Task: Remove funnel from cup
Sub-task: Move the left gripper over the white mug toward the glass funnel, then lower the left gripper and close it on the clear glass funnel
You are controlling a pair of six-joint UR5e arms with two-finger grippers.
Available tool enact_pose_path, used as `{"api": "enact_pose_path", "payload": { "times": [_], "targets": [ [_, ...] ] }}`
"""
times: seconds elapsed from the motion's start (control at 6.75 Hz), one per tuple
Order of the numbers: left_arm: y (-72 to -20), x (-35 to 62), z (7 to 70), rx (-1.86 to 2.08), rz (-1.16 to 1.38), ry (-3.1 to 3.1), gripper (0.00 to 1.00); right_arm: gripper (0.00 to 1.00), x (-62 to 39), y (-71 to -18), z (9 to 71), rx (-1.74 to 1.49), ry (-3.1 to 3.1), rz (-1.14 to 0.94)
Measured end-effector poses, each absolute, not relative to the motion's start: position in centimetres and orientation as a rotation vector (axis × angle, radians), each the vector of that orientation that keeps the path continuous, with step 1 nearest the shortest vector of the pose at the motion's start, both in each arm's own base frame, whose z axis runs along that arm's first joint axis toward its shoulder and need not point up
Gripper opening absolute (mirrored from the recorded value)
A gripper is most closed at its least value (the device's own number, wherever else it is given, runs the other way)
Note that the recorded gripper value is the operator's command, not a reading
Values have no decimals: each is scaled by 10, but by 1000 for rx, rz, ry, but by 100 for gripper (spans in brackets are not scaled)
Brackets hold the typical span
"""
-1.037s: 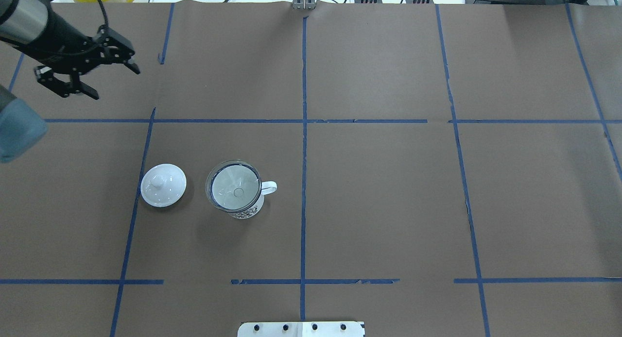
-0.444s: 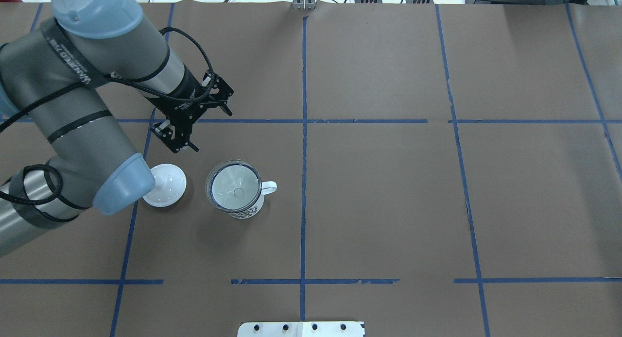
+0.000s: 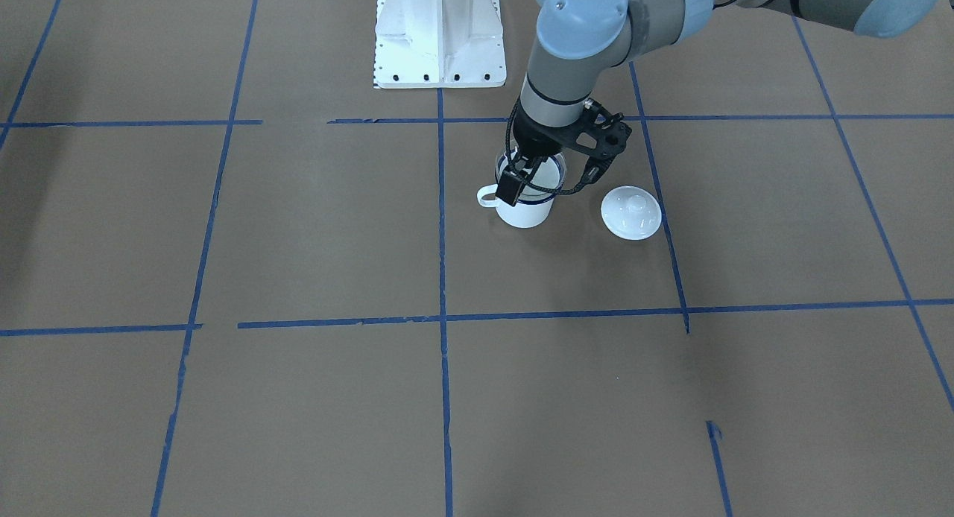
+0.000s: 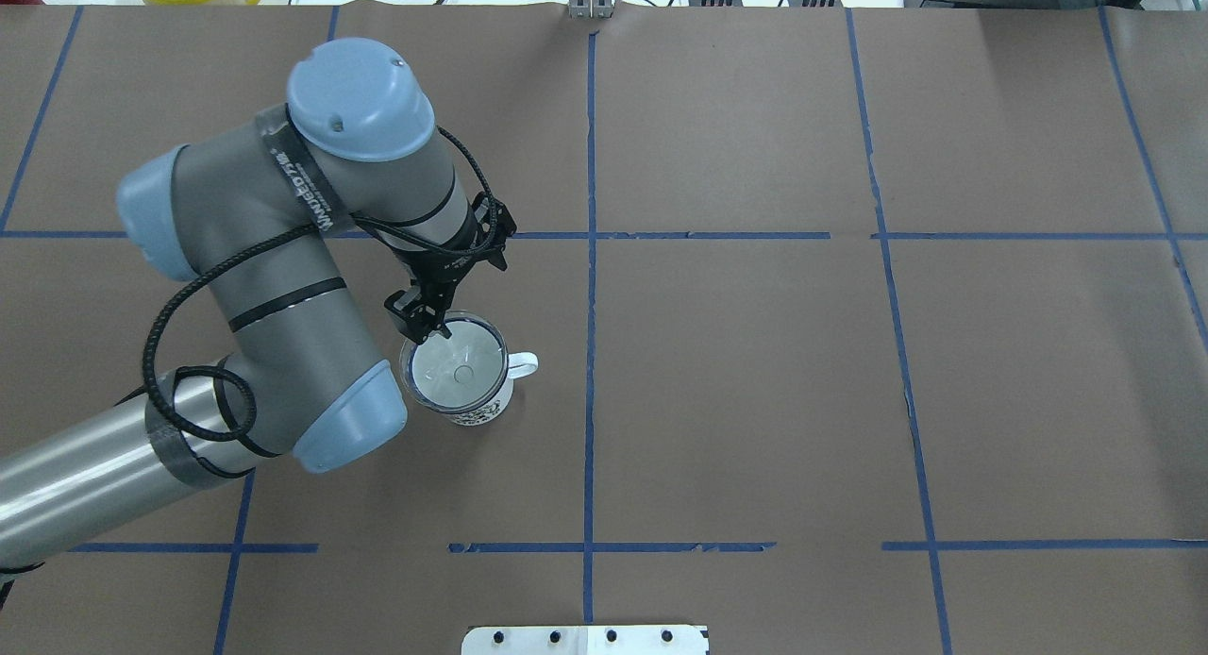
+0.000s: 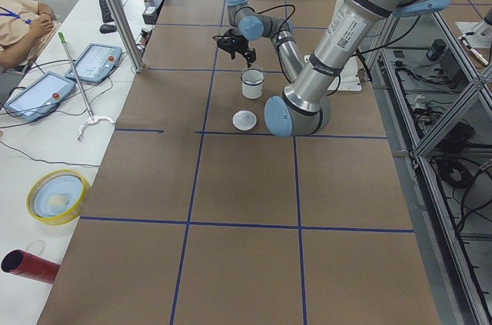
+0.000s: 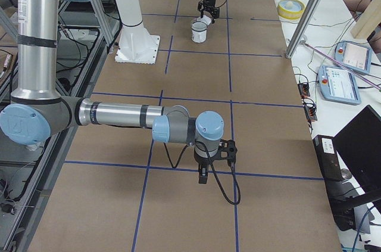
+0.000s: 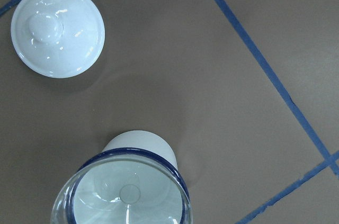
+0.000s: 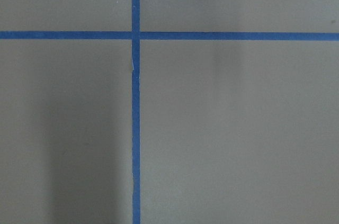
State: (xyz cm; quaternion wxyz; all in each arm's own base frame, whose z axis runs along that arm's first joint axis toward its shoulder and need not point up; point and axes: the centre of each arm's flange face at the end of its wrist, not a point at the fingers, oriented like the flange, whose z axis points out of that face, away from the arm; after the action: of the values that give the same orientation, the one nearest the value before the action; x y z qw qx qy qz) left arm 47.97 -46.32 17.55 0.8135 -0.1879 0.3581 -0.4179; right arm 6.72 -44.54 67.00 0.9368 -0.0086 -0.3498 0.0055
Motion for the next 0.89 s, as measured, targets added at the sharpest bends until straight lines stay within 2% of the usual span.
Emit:
{"api": "enact_pose_path", "payload": {
  "times": [0.15,0.3,0.44,0.59,0.74,0.89],
  "targets": [
    [-462,493,180,-390,-893,743,81,100,67,-445,670,-18,-715,11],
    [-457,503,184,-388,-886,729,68,100,67,-445,670,-18,-715,11],
    [-451,509,188,-391,-879,717,63,100,67,-445,670,-18,-715,11],
    [-447,514,192,-395,-874,708,38,100,67,-445,670,-18,-715,11],
    [-444,516,194,-397,-872,703,5,100,67,-445,670,-18,-715,11],
    [-444,516,193,-398,-873,703,0,100,67,-445,670,-18,-715,11]
  ]
}}
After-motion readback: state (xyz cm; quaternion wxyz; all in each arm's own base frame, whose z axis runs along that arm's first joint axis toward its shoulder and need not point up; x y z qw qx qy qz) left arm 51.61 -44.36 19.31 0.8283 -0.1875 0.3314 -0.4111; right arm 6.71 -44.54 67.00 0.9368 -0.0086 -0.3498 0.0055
